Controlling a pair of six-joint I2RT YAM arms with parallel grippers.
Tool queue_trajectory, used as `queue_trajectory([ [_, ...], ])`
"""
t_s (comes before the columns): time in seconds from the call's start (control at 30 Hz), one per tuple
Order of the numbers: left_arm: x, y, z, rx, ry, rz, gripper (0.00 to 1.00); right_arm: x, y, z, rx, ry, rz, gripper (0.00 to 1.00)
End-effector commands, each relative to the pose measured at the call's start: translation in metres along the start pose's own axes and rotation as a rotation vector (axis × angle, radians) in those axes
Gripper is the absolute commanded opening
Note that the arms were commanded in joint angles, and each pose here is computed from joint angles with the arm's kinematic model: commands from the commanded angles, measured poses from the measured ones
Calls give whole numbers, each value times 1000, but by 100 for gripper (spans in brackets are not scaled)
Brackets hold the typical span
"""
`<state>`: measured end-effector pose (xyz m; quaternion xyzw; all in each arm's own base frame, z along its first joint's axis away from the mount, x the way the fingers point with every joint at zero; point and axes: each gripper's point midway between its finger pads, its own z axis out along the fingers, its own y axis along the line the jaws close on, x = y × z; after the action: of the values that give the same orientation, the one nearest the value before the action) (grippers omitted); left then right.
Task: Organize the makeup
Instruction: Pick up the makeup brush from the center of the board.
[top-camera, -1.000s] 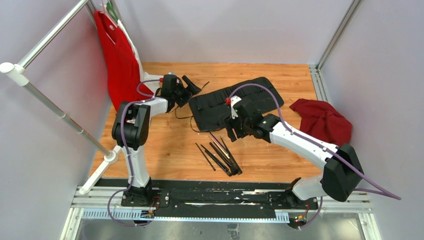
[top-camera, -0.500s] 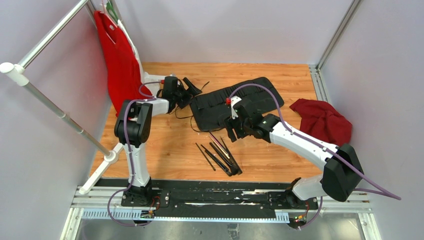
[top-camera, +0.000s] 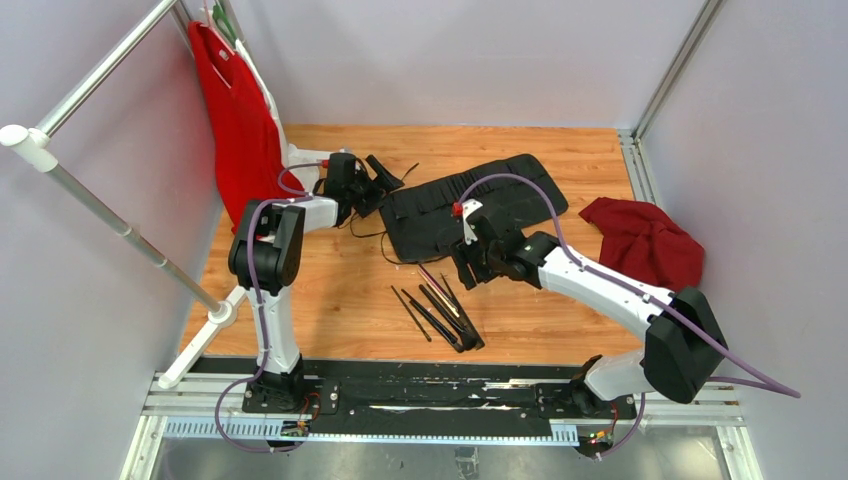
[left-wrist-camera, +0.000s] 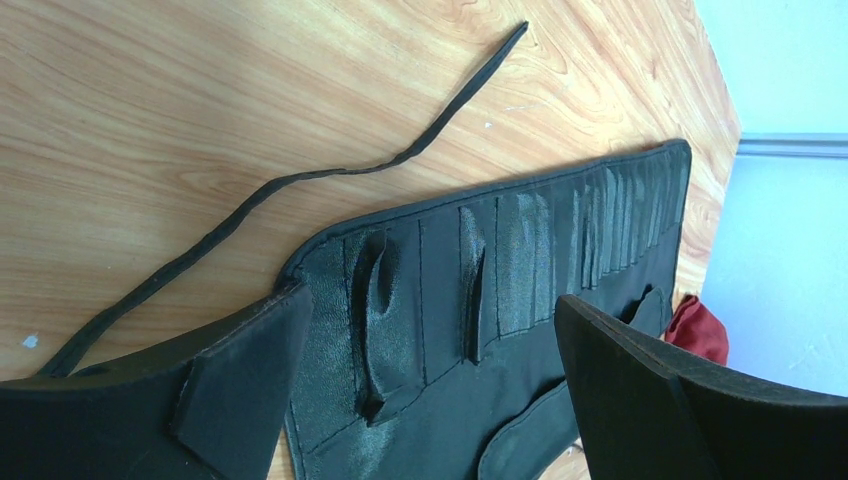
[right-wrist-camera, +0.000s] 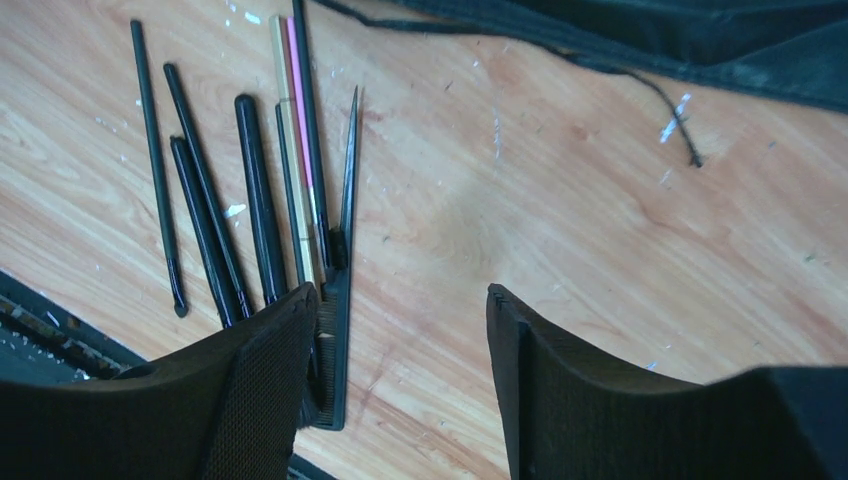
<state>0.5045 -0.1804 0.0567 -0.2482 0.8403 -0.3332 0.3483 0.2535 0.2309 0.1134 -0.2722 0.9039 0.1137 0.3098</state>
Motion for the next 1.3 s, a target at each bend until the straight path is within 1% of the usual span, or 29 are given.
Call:
queue_trajectory([
  [0.0, 10, 30, -8, -114, 28, 5, 98, 16, 8, -3, -61, 39, 25, 61],
  [0.23, 13, 33, -9, -123, 38, 3, 98, 35, 38, -3, -143, 62, -14, 53],
  [0.53, 17, 37, -11, -131, 45, 0, 98, 56, 74, 6, -202, 88, -76, 53],
  [0.63, 18, 38, -11, -133, 48, -1, 98, 62, 78, 12, -194, 108, -100, 54],
  [0.97, 19, 40, -11, -137, 52, -3, 98, 74, 85, 27, -200, 144, -126, 54],
  [1.1, 19, 42, -11, -140, 54, -5, 98, 77, 85, 31, -199, 151, -126, 49],
  [1.27, 20, 42, -10, -138, 58, -7, 98, 85, 84, 36, -192, 171, -126, 40],
])
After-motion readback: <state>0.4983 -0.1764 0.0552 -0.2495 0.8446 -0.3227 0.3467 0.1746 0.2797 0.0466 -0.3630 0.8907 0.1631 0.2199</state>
